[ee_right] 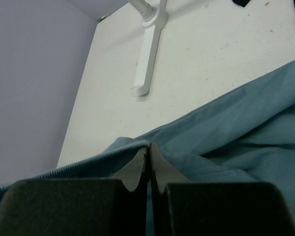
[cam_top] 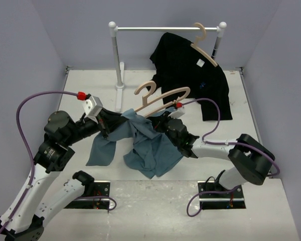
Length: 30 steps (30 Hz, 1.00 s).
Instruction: Place the t-shirt on the hanger
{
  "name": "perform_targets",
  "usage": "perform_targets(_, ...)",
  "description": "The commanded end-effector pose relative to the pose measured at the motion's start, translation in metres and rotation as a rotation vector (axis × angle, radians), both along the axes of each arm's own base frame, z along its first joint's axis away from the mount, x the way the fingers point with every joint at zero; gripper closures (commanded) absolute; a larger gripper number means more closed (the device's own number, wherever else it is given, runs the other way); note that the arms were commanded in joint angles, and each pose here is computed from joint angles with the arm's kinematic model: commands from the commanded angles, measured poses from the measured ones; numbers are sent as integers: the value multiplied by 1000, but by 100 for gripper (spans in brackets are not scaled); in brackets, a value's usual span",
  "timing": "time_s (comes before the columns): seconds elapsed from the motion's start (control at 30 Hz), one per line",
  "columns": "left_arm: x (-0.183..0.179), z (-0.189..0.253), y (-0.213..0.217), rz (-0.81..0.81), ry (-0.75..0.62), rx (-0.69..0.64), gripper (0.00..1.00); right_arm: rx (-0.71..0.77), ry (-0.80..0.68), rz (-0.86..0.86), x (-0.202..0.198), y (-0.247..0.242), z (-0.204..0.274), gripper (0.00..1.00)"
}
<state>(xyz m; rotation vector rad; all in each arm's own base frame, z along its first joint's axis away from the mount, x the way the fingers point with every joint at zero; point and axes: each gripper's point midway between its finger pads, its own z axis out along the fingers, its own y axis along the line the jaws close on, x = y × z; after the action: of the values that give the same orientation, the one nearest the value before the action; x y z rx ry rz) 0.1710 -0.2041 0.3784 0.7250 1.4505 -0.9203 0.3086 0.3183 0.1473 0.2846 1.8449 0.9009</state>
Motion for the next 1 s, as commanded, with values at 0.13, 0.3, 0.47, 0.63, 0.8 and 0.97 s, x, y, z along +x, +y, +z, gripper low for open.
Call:
perform_targets(0.13,-6,29,6,9,-113,-42,100,49,-25,-145,18,-73,14,100)
perform_targets(0.3,-9,22,5,-8,-122,-20,100,67,-76,-142,29,-123,44,100)
perform_targets(0.47,-11,7,-4,-78,-114,17,100,-25,-77,-189,37,-167,79,100)
perform_targets(0.63,-22,1,-11,-163,-124,26,100,-65,-69,-182,35,-199,113,100)
perform_targets(0.8,-24,-5,-14,-196,-126,34,100,-137,-135,-170,31,-210,157,100)
perform_targets(0.97,-18,-9,-22,-226,-104,33,100,-168,-211,-24,16,-190,189,100)
